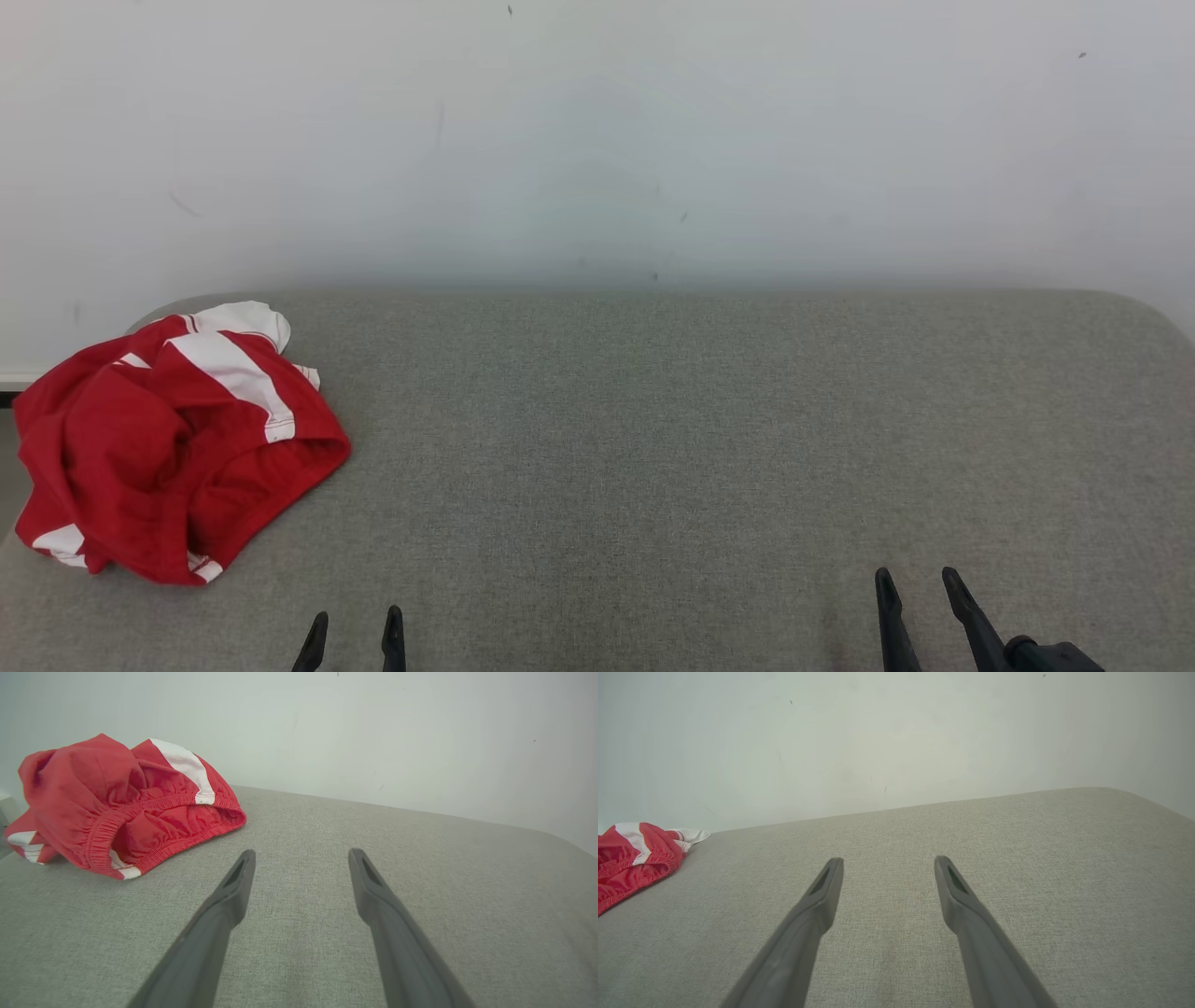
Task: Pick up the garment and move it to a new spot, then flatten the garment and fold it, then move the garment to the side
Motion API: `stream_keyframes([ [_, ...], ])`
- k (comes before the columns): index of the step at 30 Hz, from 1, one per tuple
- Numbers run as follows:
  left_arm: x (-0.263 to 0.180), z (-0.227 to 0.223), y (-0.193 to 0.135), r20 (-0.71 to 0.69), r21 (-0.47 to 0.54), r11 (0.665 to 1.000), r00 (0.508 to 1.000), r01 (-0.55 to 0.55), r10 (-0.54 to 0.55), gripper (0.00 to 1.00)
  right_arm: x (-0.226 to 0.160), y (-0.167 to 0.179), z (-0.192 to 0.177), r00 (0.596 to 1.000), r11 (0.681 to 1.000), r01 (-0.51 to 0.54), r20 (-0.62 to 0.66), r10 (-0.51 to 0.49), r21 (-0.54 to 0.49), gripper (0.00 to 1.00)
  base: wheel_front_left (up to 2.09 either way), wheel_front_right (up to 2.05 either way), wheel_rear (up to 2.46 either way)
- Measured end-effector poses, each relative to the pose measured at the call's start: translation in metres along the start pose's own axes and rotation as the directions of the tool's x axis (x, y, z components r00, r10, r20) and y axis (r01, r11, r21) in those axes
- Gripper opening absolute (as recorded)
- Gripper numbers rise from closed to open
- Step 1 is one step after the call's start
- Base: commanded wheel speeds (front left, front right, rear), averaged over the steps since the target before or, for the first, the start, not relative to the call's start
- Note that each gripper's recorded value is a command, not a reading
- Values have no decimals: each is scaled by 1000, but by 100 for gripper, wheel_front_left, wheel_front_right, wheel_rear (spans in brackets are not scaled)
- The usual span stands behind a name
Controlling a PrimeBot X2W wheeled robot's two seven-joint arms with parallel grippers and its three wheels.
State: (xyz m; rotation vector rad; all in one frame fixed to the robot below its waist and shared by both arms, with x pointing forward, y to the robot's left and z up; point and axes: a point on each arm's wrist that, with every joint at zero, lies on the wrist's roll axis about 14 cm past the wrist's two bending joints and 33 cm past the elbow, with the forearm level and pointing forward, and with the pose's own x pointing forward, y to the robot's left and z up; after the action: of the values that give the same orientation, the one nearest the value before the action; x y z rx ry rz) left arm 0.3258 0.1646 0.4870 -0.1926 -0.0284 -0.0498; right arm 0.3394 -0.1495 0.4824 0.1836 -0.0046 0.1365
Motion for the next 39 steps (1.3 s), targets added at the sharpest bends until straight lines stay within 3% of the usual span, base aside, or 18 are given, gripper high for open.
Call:
stream_keyframes([
  [20,-2,0,6,-1,-7,1000,1000,-23,23,100,5,3,-2,1000,1000,-16,-12,16,-24,100,0,0,0],
  [39,-49,10,66,43,-5,971,971,-237,237,100,33,68,-13,972,972,-229,-64,226,-49,100,0,0,0],
])
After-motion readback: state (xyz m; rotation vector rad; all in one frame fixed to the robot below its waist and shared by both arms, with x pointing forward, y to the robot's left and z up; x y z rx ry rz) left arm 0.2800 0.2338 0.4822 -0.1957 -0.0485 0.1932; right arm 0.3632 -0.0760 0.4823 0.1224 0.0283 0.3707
